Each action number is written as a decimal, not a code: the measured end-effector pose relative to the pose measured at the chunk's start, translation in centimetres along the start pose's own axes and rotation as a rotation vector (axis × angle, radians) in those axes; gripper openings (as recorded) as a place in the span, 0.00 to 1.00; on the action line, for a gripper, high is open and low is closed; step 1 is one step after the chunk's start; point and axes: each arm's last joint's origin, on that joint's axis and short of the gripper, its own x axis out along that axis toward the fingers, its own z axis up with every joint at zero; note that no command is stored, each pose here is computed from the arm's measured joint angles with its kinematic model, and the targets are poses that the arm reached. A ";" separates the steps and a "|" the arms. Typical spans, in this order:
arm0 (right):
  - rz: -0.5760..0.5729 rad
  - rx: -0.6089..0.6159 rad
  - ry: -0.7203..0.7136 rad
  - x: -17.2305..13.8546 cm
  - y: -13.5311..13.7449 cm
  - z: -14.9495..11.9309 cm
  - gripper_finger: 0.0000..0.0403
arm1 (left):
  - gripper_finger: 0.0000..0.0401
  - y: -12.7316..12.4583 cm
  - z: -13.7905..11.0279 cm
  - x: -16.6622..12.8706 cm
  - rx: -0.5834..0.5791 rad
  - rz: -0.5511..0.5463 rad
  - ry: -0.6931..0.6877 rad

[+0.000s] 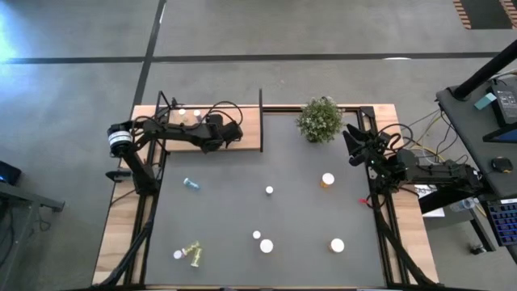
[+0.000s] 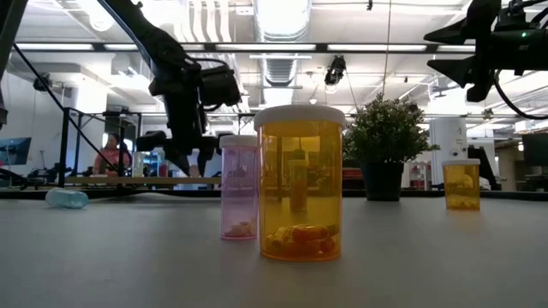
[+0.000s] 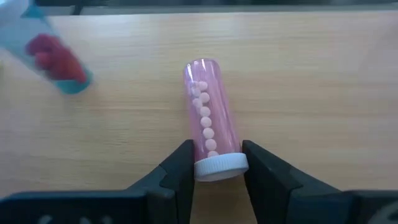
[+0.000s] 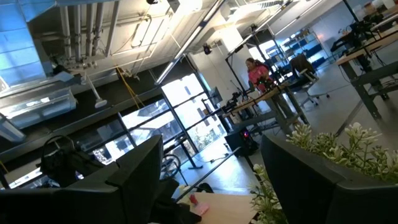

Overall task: Pick and place medicine bottles onto shelf by color
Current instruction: Put the top pink pill bottle on the shelf

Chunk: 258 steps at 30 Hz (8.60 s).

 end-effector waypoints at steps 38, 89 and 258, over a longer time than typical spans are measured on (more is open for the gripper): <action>0.000 0.000 0.000 0.0 0.0 0.0 0.65 | 0.26 6.8 2.1 -12.8 -0.206 -0.515 1.357; 0.000 0.000 0.000 0.0 0.0 0.0 0.65 | 0.41 1.8 -6.9 -5.5 0.075 -0.182 1.496; 0.000 0.000 0.000 0.0 0.0 0.0 0.65 | 0.26 2.1 15.7 4.5 0.844 -0.230 0.632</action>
